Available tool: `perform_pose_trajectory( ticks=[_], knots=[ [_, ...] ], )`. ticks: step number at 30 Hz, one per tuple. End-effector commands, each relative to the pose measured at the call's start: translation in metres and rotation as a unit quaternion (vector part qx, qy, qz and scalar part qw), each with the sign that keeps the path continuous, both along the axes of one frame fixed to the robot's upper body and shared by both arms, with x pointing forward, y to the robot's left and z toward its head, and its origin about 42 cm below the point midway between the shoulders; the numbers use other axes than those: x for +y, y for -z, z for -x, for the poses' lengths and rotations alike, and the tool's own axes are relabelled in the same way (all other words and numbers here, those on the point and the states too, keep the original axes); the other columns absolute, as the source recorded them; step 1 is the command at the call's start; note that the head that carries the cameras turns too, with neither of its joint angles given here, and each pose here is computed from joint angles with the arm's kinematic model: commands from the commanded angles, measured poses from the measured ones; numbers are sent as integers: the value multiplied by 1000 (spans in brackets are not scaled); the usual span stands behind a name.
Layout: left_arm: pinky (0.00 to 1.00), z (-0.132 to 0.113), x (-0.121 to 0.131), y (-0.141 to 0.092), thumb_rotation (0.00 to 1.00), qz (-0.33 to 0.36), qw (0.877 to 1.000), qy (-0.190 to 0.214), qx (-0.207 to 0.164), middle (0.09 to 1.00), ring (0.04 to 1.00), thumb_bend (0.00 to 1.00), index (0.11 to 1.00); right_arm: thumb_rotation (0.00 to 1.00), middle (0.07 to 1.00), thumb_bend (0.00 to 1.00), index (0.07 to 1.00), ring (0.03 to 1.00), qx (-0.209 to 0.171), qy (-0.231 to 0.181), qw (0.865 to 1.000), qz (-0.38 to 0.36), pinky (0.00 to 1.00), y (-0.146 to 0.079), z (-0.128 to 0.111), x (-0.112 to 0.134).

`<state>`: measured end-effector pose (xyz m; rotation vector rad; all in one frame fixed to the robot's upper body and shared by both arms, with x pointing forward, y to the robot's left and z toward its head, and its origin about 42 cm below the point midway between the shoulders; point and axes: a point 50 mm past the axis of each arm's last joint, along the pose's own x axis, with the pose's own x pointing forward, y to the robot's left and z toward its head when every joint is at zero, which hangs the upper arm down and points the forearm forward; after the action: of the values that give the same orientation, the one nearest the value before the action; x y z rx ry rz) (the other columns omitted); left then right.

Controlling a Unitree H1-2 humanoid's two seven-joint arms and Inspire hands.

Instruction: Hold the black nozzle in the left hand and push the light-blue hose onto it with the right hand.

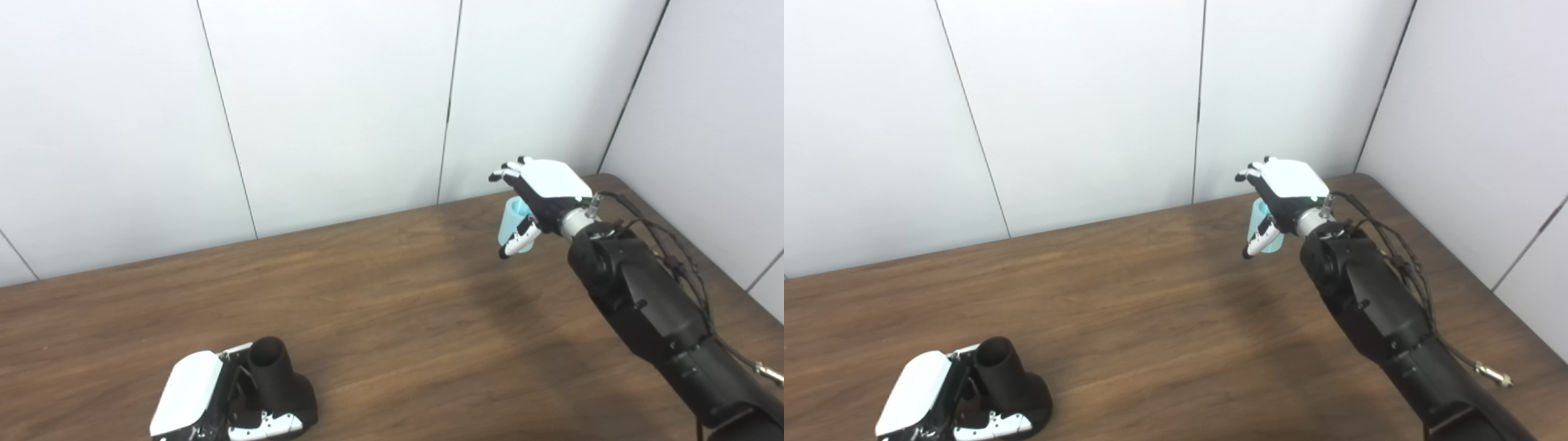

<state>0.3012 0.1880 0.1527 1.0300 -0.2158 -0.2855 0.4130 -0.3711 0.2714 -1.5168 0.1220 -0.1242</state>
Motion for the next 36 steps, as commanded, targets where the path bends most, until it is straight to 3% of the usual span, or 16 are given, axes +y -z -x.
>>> perform_pose_trajectory(
  ticks=[1, 5, 9, 19, 31, 36],
  knots=[
    [365, 1, 11, 14, 0, -17, 999, -16, 43, 438, 426, 503, 519, 229, 955, 923, 877, 1000, -44, 12, 999, 28, 1000, -37, -11, -8],
    [368, -1, 11, 13, 0, -16, 999, -16, 43, 433, 426, 503, 519, 226, 964, 899, 899, 1000, -21, 25, 999, 31, 1000, -33, -20, -11],
    [368, -1, 8, 12, 0, -20, 999, -12, 37, 439, 427, 503, 519, 184, 941, 900, 891, 987, -7, 29, 1000, -1, 940, -24, -25, -14],
    [373, -1, 8, 14, 0, -27, 999, -13, 39, 453, 429, 504, 513, 99, 844, 892, 831, 802, -2, 23, 999, -24, 676, -5, -28, -25],
    [390, -2, 10, 11, 0, -43, 998, -5, 35, 454, 437, 504, 515, 26, 750, 840, 762, 681, -3, 12, 1000, -25, 617, 6, -27, -32],
    [391, -1, 9, 11, 0, -48, 998, -4, 39, 451, 444, 503, 518, 0, 712, 842, 715, 644, -29, -15, 999, -7, 580, 11, -24, -32]
  ],
)
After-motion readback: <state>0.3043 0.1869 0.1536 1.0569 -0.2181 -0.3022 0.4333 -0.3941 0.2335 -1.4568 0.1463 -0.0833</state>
